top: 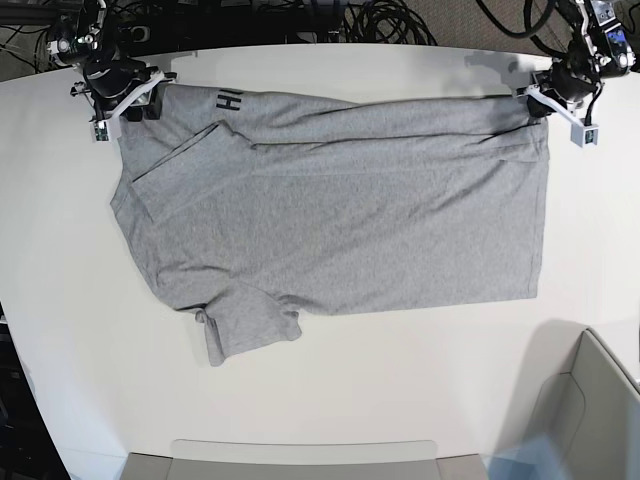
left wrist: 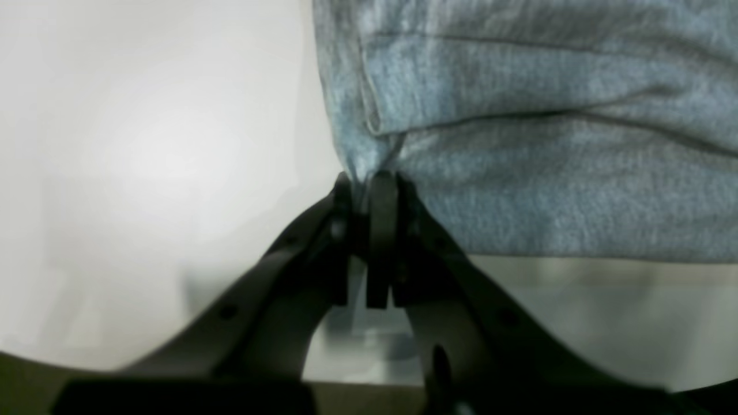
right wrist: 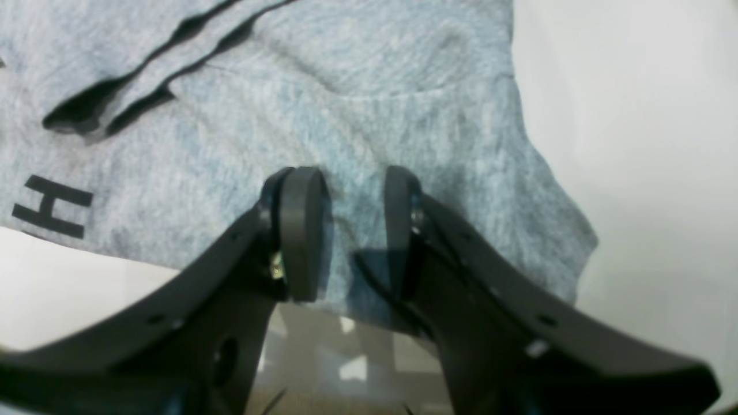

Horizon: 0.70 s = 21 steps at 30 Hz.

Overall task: Fold the T-shirt properly
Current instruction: 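Drag the shirt further toward the robot base with both grippers, then lower the shoulder edge and open both grippers to release it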

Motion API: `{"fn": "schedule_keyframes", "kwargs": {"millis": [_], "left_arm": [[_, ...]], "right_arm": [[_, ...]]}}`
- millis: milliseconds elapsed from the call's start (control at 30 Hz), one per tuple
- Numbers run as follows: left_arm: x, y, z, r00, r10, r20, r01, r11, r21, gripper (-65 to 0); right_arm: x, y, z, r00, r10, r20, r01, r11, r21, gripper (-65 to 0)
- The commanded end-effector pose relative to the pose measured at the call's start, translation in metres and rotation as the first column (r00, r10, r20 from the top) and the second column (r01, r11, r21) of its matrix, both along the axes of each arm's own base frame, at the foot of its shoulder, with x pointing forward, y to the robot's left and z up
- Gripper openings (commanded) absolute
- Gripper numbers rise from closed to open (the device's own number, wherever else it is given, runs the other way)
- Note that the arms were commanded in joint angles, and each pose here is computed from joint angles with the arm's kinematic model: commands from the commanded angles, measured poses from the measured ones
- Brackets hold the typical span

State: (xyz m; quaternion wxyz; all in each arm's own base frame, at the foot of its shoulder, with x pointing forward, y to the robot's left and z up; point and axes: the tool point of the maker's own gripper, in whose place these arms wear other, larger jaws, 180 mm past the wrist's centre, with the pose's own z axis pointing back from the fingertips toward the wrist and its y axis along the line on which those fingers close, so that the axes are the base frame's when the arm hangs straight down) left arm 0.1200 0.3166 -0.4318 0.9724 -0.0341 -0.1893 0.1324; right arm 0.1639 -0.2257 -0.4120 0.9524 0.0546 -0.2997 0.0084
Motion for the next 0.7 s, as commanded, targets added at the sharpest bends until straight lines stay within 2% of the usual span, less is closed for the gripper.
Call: {"fn": "schedule_keyframes", "kwargs": {"millis": [0, 200, 567, 667], "left_arm": [[-0.022, 0.009, -0.005, 0.996, 0.001, -0.092, 0.002, 0.999, 0.035, -65.0], [-0.041, 0.025, 0.003, 0.993, 0.037, -0.109, -0.029, 0.997, 0.073, -65.0], [-0.029, 0.020, 0.019, 0.998, -0.004, -0.070, 0.010, 0.995, 0.097, -65.0], [-0.017, 0.018, 0.031, 0.999, -0.026, -0.025, 0.029, 0.993, 0.119, -53.9]], "right_arm": [[-0.010, 0.000, -0.001, 0.999, 0.013, -0.038, -0.014, 1.000, -0.011, -46.8], [-0.019, 0.008, 0.003, 0.999, 0.024, -0.040, -0.024, 1.000, -0.007, -46.8], [-0.006, 0.014, 0.013, 0.999, 0.035, 0.003, -0.035, 0.999, -0.002, -46.8], [0.003, 0.017, 0.023, 0.998, 0.036, 0.042, -0.036, 0.999, -0.003, -46.8]]}}
